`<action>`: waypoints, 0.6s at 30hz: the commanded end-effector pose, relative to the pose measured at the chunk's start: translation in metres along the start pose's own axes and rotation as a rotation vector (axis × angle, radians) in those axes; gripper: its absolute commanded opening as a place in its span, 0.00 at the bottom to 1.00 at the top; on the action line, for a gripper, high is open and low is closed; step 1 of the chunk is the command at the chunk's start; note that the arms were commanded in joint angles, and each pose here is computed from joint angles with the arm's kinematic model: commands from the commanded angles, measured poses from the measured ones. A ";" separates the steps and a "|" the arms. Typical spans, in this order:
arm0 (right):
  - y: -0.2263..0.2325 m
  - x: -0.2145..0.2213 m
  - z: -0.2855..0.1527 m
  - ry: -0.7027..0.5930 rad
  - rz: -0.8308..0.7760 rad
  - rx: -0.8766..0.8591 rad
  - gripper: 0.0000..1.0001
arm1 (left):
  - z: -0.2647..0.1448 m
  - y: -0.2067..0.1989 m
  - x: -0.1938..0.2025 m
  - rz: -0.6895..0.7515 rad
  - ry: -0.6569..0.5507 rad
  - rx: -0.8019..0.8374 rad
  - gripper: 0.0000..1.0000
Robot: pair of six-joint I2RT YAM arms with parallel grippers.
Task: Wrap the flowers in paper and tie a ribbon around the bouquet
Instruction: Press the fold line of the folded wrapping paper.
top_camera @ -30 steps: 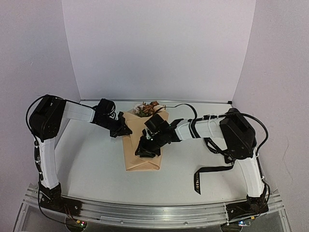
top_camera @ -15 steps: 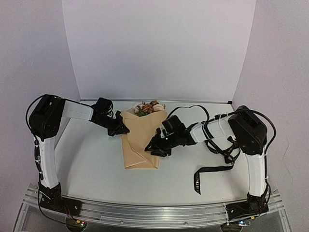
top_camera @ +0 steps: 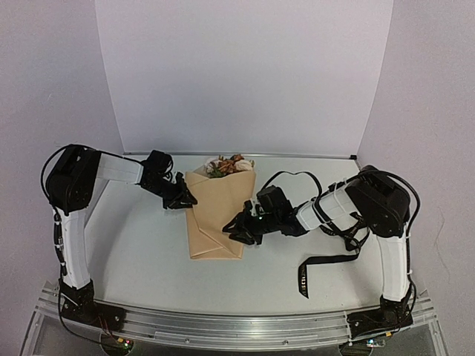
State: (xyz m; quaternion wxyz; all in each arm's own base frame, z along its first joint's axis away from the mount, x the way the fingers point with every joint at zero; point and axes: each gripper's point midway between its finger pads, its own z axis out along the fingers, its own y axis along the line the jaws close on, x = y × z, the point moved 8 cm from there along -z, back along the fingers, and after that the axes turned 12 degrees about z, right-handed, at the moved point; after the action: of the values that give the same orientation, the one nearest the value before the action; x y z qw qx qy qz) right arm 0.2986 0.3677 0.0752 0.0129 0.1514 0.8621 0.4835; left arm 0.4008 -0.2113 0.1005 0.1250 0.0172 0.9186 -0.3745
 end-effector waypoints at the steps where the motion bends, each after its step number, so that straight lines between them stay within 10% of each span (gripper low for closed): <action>1: -0.007 -0.002 0.005 -0.004 0.031 -0.008 0.38 | -0.048 -0.047 -0.027 0.108 -0.129 0.032 0.27; 8: -0.010 -0.002 0.008 0.002 0.042 -0.003 0.38 | -0.074 -0.095 -0.007 0.167 -0.162 0.054 0.37; 18: -0.009 -0.001 0.005 -0.016 0.052 -0.002 0.38 | -0.003 -0.066 0.063 -0.038 0.024 0.167 0.17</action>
State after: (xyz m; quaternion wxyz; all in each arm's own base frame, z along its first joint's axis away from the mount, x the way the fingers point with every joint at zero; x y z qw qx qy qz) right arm 0.2996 0.3692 0.0719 0.0053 0.1665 0.8548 0.4915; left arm 0.3398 -0.2659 0.1742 0.1571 0.0753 0.8878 -0.4260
